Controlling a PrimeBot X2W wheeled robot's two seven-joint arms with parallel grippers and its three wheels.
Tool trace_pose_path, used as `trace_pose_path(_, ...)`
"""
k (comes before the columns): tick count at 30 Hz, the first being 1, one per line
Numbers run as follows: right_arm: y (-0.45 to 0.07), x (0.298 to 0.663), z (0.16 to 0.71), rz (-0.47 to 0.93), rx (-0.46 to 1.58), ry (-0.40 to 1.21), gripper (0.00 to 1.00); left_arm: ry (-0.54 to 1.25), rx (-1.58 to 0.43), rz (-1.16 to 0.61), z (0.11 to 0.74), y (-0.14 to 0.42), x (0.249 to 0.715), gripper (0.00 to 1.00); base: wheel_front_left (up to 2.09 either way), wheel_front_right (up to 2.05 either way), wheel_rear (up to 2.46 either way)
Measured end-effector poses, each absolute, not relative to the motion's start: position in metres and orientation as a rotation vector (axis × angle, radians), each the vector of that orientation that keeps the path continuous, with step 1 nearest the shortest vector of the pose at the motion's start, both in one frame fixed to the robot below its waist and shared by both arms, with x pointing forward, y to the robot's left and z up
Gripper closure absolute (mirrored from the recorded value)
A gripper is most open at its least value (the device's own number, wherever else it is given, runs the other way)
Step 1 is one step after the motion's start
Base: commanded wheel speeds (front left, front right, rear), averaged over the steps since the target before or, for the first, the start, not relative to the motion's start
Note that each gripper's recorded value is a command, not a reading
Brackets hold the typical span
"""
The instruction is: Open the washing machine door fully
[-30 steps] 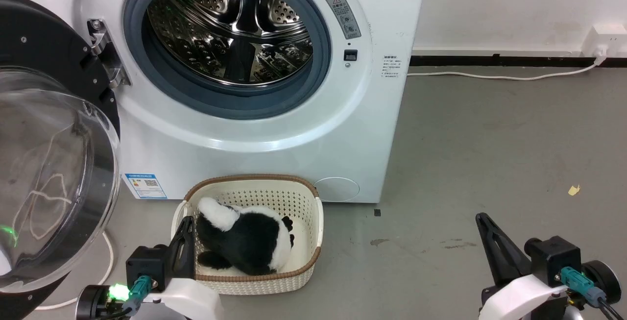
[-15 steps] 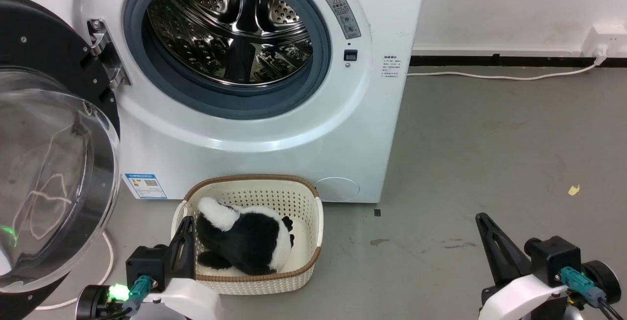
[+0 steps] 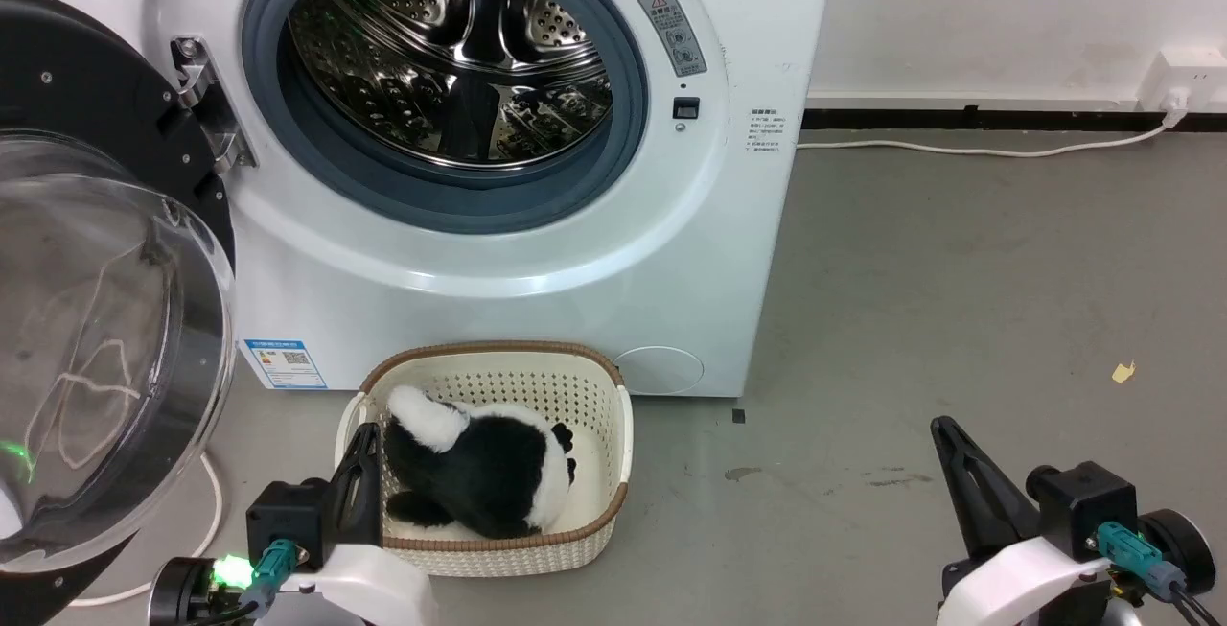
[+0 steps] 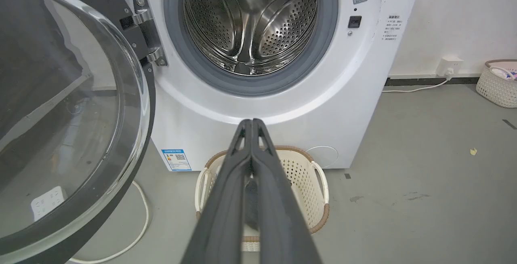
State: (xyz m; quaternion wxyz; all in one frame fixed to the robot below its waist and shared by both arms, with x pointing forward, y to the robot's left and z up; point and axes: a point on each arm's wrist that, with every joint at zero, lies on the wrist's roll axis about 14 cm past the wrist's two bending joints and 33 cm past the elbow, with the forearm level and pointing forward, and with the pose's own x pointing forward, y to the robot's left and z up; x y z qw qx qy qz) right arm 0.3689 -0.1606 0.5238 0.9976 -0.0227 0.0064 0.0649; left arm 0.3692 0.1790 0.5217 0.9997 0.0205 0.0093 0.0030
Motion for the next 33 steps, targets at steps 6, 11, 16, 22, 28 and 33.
trace_pose_path(6, -0.1605, 0.3689, 0.5238, 0.13, -0.045, 0.013, 1.0, 0.019, 0.041, 0.006, 0.5217, 0.1791, 0.3692, 1.0, 0.0, 0.0, 0.0)
trace_pose_path(11, -0.1607, 0.3689, 0.5238, 0.13, -0.045, 0.013, 1.0, 0.019, 0.041, 0.006, 0.5217, 0.179, 0.3692, 1.0, 0.0, 0.0, 0.0)
trace_pose_path(16, -0.1605, 0.3689, 0.5238, 0.13, -0.045, 0.013, 1.0, 0.019, 0.041, 0.006, 0.5217, 0.1792, 0.3692, 1.0, 0.0, 0.0, 0.0)
trace_pose_path(22, -0.1606, 0.3689, 0.5238, 0.13, -0.045, 0.013, 1.0, 0.019, 0.041, 0.006, 0.5217, 0.179, 0.3692, 1.0, 0.0, 0.0, 0.0)
trace_pose_path(28, -0.1606, 0.3689, 0.5238, 0.13, -0.045, 0.013, 1.0, 0.019, 0.041, 0.006, 0.5217, 0.1791, 0.3692, 1.0, 0.0, 0.0, 0.0)
trace_pose_path(33, -0.1605, 0.3689, 0.5238, 0.13, -0.045, 0.013, 1.0, 0.019, 0.041, 0.006, 0.5217, 0.1791, 0.3692, 1.0, 0.0, 0.0, 0.0)
